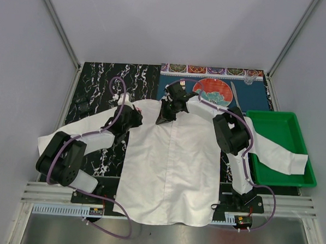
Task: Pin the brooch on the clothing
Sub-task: Pin the brooch to the clothes.
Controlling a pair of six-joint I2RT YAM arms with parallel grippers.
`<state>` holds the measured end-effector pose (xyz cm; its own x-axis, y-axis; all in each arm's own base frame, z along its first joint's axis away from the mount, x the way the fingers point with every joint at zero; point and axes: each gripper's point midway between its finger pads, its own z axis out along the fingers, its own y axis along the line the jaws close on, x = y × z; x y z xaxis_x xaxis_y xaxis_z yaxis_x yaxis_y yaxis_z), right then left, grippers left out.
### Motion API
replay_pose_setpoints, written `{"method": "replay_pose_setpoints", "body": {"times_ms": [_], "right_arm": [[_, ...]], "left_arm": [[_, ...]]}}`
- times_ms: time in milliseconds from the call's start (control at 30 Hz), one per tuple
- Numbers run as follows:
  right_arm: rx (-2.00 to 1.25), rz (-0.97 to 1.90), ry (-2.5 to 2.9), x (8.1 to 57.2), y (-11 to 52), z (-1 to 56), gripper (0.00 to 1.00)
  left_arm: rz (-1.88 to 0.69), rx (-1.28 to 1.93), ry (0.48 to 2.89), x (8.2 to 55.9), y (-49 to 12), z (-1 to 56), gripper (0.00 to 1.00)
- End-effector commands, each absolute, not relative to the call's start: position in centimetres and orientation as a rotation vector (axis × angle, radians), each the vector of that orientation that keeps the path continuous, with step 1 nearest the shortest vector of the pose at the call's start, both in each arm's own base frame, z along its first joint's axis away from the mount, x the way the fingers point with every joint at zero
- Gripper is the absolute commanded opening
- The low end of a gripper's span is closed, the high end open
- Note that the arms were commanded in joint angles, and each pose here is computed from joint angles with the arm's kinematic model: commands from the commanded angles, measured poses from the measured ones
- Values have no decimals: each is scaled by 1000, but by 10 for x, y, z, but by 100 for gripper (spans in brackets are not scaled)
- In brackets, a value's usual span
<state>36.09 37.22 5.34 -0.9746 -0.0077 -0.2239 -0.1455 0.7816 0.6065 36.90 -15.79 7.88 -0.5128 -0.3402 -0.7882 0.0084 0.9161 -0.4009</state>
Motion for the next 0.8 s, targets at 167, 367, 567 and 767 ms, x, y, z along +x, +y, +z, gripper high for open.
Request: {"method": "replay_pose_setpoints", "body": {"times_ms": [167, 367, 567, 767], "right_arm": [[-100, 1066, 2716, 367, 376, 73, 0], [-77, 1087, 2719, 368, 376, 73, 0], [-69, 1098, 2724, 366, 376, 73, 0], [-55, 1107, 2731, 365, 375, 71, 0]], "left_arm": [[-583, -216, 2006, 368, -188, 91, 0], [-595, -219, 2009, 368, -192, 89, 0], [-619, -210, 2010, 368, -203, 90, 0], [-628, -223, 2013, 367, -204, 89, 0]]}}
